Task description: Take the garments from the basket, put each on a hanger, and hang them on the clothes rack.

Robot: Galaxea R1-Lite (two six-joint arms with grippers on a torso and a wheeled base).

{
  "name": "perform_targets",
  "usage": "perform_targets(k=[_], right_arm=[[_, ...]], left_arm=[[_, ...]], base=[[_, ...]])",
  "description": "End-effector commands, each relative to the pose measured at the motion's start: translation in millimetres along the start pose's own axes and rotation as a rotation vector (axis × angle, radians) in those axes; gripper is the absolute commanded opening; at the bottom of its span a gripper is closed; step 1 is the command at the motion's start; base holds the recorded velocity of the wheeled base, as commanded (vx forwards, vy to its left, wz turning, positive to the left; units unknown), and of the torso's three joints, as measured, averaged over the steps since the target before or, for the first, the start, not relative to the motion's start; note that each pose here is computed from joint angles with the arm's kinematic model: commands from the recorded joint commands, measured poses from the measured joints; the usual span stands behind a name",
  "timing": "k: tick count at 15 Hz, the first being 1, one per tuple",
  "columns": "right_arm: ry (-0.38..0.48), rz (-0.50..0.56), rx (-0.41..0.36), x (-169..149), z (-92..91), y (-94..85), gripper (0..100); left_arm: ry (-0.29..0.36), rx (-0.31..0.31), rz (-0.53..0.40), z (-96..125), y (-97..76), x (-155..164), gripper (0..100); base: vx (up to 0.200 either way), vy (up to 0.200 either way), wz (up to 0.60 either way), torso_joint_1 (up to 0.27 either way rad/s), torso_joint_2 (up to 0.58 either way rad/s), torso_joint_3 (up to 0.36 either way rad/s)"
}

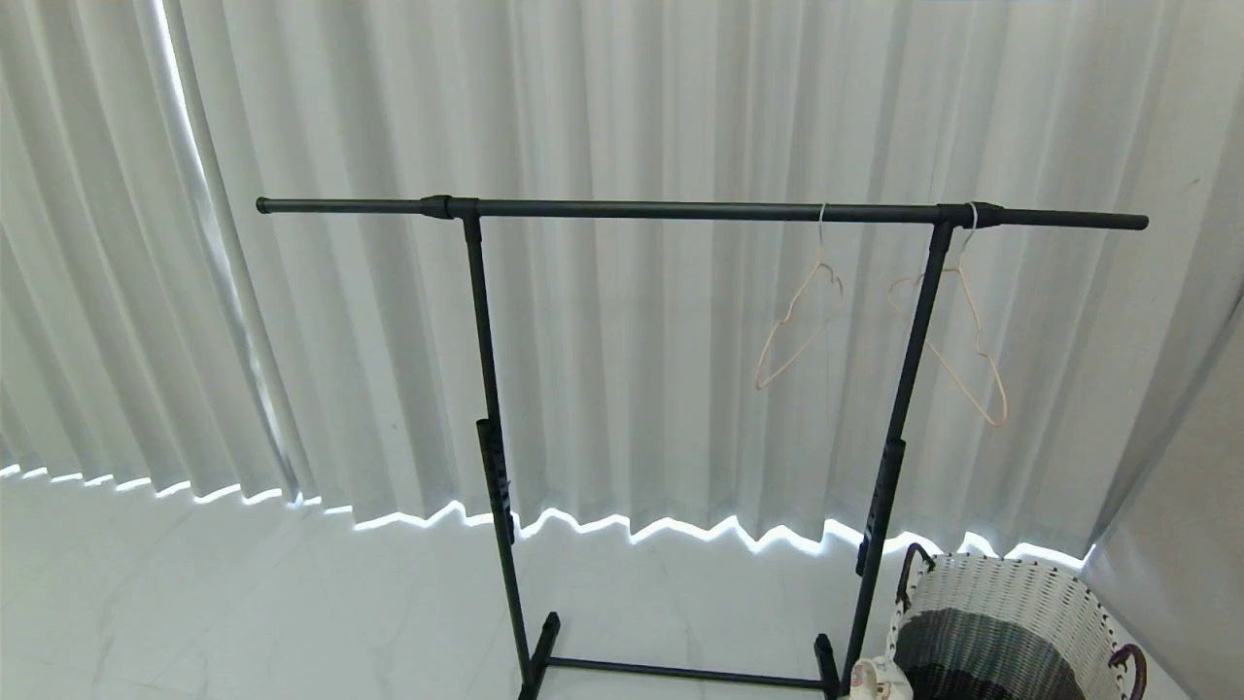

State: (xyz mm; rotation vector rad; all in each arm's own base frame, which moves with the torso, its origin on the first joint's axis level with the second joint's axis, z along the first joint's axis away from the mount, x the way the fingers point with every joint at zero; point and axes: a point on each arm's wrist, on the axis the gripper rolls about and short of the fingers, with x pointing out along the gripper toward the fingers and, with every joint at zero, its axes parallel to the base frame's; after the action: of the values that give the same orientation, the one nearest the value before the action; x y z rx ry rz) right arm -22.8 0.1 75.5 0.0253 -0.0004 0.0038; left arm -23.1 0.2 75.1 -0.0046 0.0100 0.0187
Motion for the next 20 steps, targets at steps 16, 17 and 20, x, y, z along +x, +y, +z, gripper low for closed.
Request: perform_targets(k=[16, 17, 20], right_arm=[[0.000, 0.001, 0.004, 0.0, 0.0, 0.0, 100], [0.000, 0.001, 0.004, 0.0, 0.0, 0.0, 100], [0.000, 0.001, 0.004, 0.0, 0.0, 0.0, 100]], left_arm=[[-0.001, -0.009, 0.001, 0.0, 0.0, 0.0, 100], [-0.001, -0.011, 0.000, 0.0, 0.0, 0.0, 100], [-0.001, -0.026, 0.004, 0.0, 0.0, 0.0, 100]], base=[[0.000, 0.000, 0.00, -0.116, 0.29, 0.177], [0.000, 0.000, 0.00, -0.159, 0.46, 0.300], [0.000, 0.000, 0.00, -0.141, 0.45, 0.307]])
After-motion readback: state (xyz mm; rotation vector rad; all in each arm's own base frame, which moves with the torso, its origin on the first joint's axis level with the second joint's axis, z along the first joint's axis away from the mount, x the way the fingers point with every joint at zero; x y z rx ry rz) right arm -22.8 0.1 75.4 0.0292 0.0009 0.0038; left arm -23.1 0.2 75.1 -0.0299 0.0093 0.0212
